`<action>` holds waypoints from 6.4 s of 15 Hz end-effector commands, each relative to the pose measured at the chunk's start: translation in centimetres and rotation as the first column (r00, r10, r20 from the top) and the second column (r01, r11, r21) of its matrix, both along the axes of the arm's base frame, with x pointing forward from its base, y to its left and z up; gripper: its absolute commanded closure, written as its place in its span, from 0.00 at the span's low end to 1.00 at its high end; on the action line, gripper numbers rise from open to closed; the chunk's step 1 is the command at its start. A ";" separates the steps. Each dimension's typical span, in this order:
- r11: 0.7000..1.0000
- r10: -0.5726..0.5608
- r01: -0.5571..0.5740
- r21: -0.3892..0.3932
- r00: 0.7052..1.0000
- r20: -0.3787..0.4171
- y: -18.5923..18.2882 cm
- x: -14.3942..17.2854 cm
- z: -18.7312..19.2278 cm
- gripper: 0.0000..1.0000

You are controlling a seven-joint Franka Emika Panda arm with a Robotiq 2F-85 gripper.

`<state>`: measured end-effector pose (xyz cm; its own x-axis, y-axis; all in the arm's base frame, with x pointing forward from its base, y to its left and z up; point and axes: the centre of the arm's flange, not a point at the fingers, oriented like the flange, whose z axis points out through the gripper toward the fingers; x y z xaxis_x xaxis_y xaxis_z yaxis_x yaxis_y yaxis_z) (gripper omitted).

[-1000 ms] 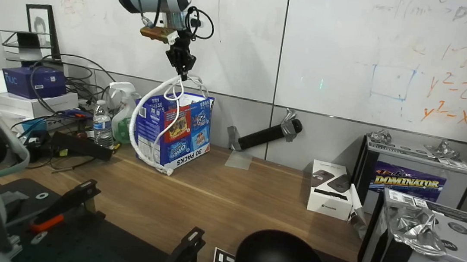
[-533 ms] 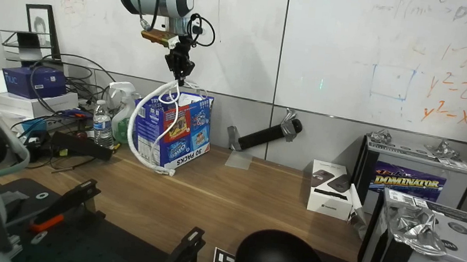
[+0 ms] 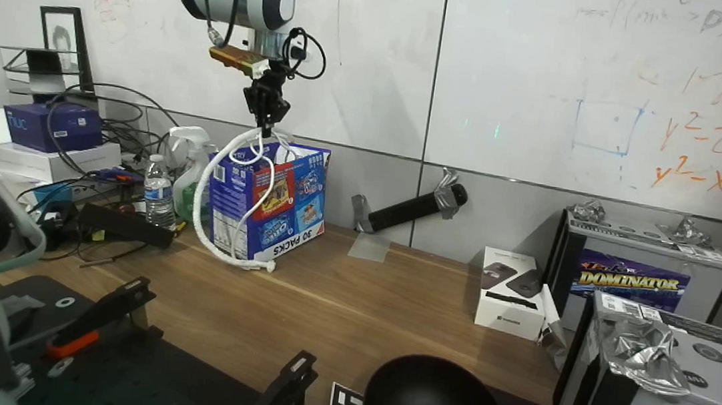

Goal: Put the white ropes in the carton box

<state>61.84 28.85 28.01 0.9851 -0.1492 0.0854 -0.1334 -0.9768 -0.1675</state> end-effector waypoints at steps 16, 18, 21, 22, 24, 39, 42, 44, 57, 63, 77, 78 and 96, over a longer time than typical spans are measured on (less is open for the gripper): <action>0.991 0.096 -0.084 0.104 0.989 -0.116 -2.3 2.8 -16.3 0.87; 0.988 0.101 -0.081 0.131 0.983 -0.155 -2.8 2.6 -19.2 0.87; 0.986 0.107 -0.081 0.145 0.978 -0.180 -3.3 2.3 -21.5 0.87; 0.986 0.108 -0.082 0.147 0.978 -0.180 -3.3 2.4 -21.5 0.87; 0.986 0.109 -0.084 0.145 0.979 -0.172 -3.1 2.6 -20.9 0.87; 0.988 0.146 -0.134 0.081 0.976 -0.162 0.3 1.0 -19.4 0.85; 0.988 0.148 -0.137 0.078 0.975 -0.168 0.4 1.0 -19.3 0.56; 0.988 0.149 -0.139 0.069 0.975 -0.166 0.5 1.0 -19.1 0.41; 0.979 0.173 -0.185 -0.090 0.977 -0.127 2.2 0.9 -9.9 0.00; 0.980 0.131 -0.139 -0.145 0.989 -0.062 1.5 0.5 -5.4 0.00; 0.958 -0.269 0.261 -0.121 0.961 -0.059 4.6 -9.7 -0.6 0.00; 0.951 -0.294 0.286 -0.120 0.954 -0.059 4.9 -10.3 -1.1 0.00; 0.926 -0.375 0.374 -0.059 0.927 -0.006 12.2 -16.0 -5.2 0.00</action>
